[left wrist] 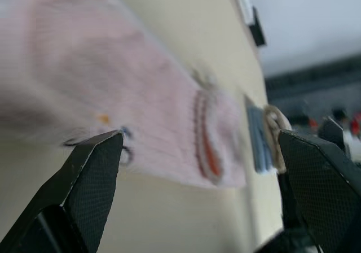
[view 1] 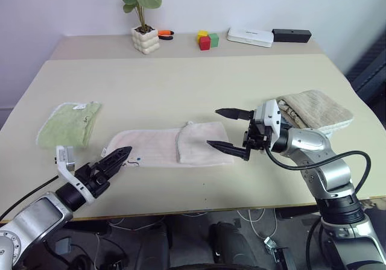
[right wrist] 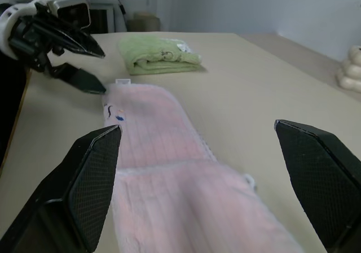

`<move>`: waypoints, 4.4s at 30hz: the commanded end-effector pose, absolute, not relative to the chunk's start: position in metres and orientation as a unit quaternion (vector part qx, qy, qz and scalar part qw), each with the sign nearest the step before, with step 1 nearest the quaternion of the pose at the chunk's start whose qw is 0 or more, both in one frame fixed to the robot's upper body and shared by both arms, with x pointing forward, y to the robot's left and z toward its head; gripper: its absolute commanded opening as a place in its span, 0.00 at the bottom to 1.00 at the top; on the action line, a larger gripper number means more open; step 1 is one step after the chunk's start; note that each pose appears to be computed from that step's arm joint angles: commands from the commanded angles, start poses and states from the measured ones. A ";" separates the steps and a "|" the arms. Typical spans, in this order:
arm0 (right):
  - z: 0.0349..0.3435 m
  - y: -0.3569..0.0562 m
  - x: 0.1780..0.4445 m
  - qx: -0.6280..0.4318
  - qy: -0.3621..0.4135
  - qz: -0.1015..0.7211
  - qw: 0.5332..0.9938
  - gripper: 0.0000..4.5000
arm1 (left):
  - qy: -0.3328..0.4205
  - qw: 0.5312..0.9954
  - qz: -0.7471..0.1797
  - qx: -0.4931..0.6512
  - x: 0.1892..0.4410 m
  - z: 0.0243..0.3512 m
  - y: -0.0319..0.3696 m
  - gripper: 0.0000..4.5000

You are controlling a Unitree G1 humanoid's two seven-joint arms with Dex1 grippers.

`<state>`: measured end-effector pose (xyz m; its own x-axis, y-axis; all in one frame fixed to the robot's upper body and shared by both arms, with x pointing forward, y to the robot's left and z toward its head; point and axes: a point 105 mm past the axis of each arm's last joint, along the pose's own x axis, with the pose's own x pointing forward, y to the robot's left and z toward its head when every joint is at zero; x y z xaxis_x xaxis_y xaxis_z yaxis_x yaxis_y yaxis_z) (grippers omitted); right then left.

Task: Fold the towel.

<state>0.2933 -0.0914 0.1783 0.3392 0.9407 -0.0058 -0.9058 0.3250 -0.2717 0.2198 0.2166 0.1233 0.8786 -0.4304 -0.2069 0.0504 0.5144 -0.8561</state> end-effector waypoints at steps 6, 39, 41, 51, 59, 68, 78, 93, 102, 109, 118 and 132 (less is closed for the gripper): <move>0.186 -0.087 0.295 -0.127 -0.100 0.566 0.808 0.99 | 0.178 0.838 -0.074 -0.510 0.215 0.118 0.226 1.00; 0.185 -0.088 0.298 -0.154 -0.097 0.543 0.820 1.00 | 0.201 0.790 -0.048 -0.577 0.246 0.089 0.221 0.01; 0.184 -0.090 0.300 -0.156 -0.095 0.538 0.823 1.00 | 0.197 0.800 -0.062 -0.564 0.247 0.095 0.219 0.01; 0.182 -0.140 0.294 -0.167 -0.060 0.520 0.836 1.00 | 0.144 0.888 -0.318 -0.298 0.245 0.150 0.181 0.01; 0.167 -0.187 0.294 -0.181 -0.012 0.473 0.862 1.00 | 0.105 0.865 -0.476 -0.119 0.252 0.170 0.152 0.01; 0.167 -0.207 0.280 -0.208 -0.003 0.463 0.862 1.00 | 0.084 0.804 -0.584 -0.069 0.274 0.168 0.102 0.01; 0.173 -0.208 0.277 -0.205 -0.015 0.440 0.874 1.00 | 0.090 0.759 -0.643 -0.042 0.294 0.154 0.040 0.01; 0.172 -0.211 0.274 -0.207 -0.020 0.412 0.887 1.00 | 0.113 0.727 -0.676 -0.037 0.299 0.139 0.005 0.01; 0.174 -0.209 0.276 -0.211 -0.024 0.409 0.888 1.00 | 0.129 0.738 -0.661 -0.028 0.304 0.126 -0.002 0.41; 0.190 -0.205 0.285 -0.191 -0.051 0.402 0.894 1.00 | 0.112 0.726 -0.673 -0.087 0.298 0.151 0.009 0.99; 0.215 -0.167 0.304 -0.066 -0.106 0.393 0.911 0.94 | 0.042 0.771 -0.604 -0.199 0.324 0.207 0.049 0.87; 0.192 -0.101 0.340 -0.007 -0.100 0.247 0.964 0.00 | 0.044 0.847 -0.476 -0.234 0.352 0.168 0.050 0.00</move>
